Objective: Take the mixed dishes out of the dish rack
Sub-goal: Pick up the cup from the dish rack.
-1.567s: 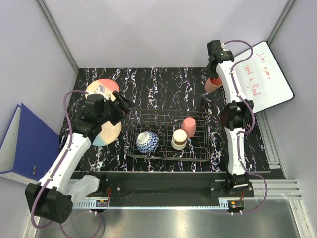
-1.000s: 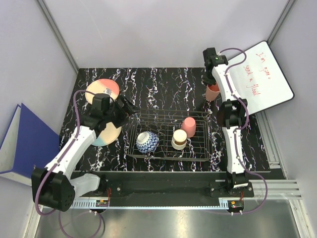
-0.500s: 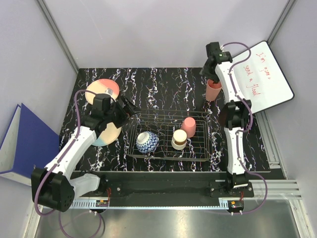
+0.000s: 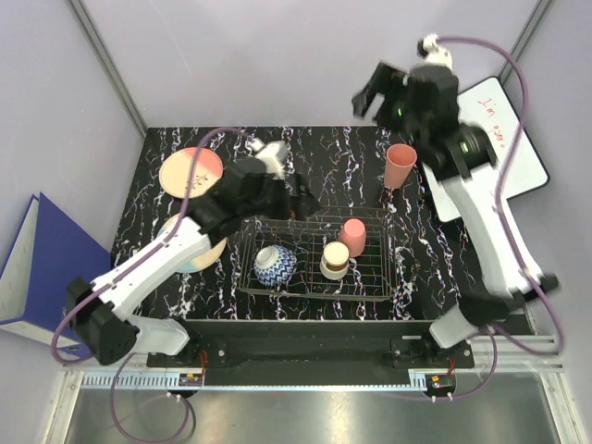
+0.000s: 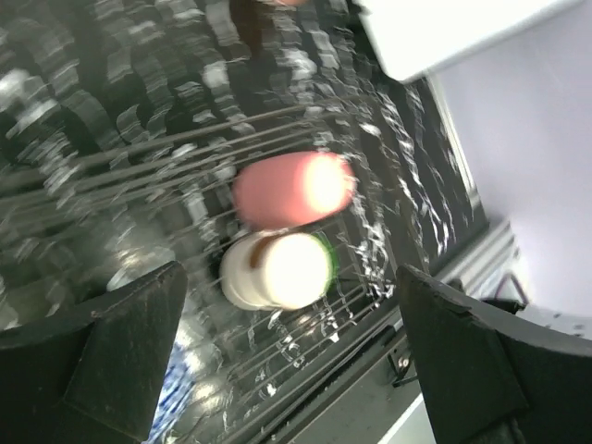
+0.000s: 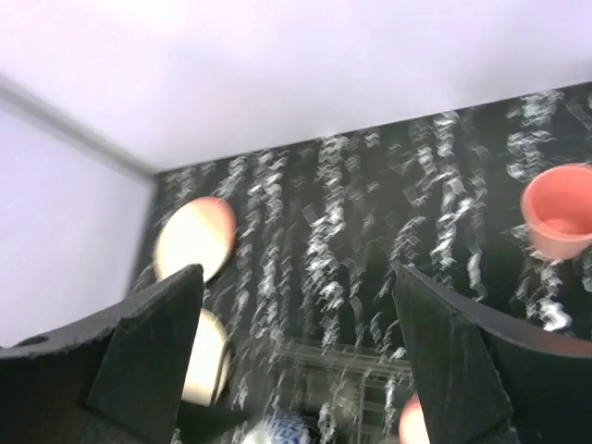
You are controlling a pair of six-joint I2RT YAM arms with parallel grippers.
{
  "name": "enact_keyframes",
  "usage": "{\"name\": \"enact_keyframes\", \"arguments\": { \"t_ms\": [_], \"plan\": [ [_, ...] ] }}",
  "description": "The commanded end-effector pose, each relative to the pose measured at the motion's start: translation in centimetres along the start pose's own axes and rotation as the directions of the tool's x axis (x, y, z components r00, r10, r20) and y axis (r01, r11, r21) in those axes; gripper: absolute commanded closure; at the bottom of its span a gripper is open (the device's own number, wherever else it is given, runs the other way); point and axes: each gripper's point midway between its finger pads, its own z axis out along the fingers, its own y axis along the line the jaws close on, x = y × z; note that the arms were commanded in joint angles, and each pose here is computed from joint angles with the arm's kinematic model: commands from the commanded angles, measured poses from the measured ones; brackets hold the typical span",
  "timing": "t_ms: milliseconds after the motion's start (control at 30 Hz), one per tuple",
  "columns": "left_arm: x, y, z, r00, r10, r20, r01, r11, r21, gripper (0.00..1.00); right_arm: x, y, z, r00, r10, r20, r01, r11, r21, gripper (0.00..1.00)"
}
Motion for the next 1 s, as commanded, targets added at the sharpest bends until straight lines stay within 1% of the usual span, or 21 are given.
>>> {"name": "enact_keyframes", "arguments": {
  "t_ms": [0, 33, 67, 100, 133, 267, 300, 400, 500, 667, 867, 967],
  "plan": [
    [-0.3, -2.8, 3.4, 0.964, 0.267, 0.011, -0.268, 0.963, 0.013, 0.01, -0.8, 0.7, -6.5, 0.987, 0.084, 0.139, -0.056, 0.979, -0.194, 0.08],
    [0.2, -3.3, 4.8, 0.95, 0.313, -0.01, -0.313, 0.95, 0.021, 0.01, 2.9, -0.8, -5.6, 0.994, 0.067, 0.085, -0.05, 0.981, -0.188, 0.08],
    [0.4, -3.5, 5.5, 0.942, 0.335, -0.02, -0.334, 0.942, 0.027, 0.01, 2.7, -0.6, -6.6, 0.989, 0.093, 0.115, -0.065, 0.972, -0.227, 0.07],
    [0.5, -3.7, 6.7, 0.935, 0.354, -0.035, -0.353, 0.935, 0.026, 0.01, 2.5, -0.8, -8.6, 0.986, 0.102, 0.13, -0.067, 0.965, -0.254, 0.06],
    [1.0, -4.0, 7.3, 0.923, 0.383, -0.047, -0.382, 0.924, 0.034, 0.01, 4.2, -1.7, -8.6, 0.991, 0.085, 0.099, -0.06, 0.969, -0.238, 0.06],
    [2.1, -4.4, 9.9, 0.9, 0.426, -0.089, -0.426, 0.905, 0.015, 0.01, 5.7, -3.1, -11.3, 0.992, 0.095, 0.087, -0.07, 0.965, -0.253, 0.05],
    [2.4, -4.4, 11.1, 0.897, 0.431, -0.101, -0.432, 0.902, 0.006, 0.01, 6.0, -3.5, -12.0, 0.991, 0.097, 0.089, -0.072, 0.964, -0.257, 0.06],
    [3.7, -4.8, 13.4, 0.886, 0.446, -0.126, -0.451, 0.892, -0.016, 0.01, 7.3, -4.5, -12.8, 0.993, 0.093, 0.075, -0.072, 0.966, -0.247, 0.05],
    [4.3, -5.3, 15.0, 0.889, 0.439, -0.133, -0.446, 0.895, -0.026, 0.01, 8.2, -5.0, -13.2, 0.993, 0.098, 0.063, -0.079, 0.965, -0.249, 0.05],
    [4.8, -5.5, 16.2, 0.899, 0.416, -0.139, -0.422, 0.906, -0.021, 0.01, 9.0, -5.8, -13.7, 0.993, 0.097, 0.063, -0.079, 0.967, -0.241, 0.05],
    [7.1, -4.1, 17.0, 0.902, 0.382, -0.2, -0.396, 0.918, -0.032, 0.01, 10.0, -6.2, -12.9, 0.995, 0.093, 0.04, -0.082, 0.971, -0.225, 0.05],
    [7.9, -3.5, 17.1, 0.899, 0.378, -0.221, -0.394, 0.918, -0.035, 0.05, 10.4, -6.3, -12.7, 0.995, 0.099, 0.032, -0.089, 0.971, -0.223, 0.05]
  ]
}}
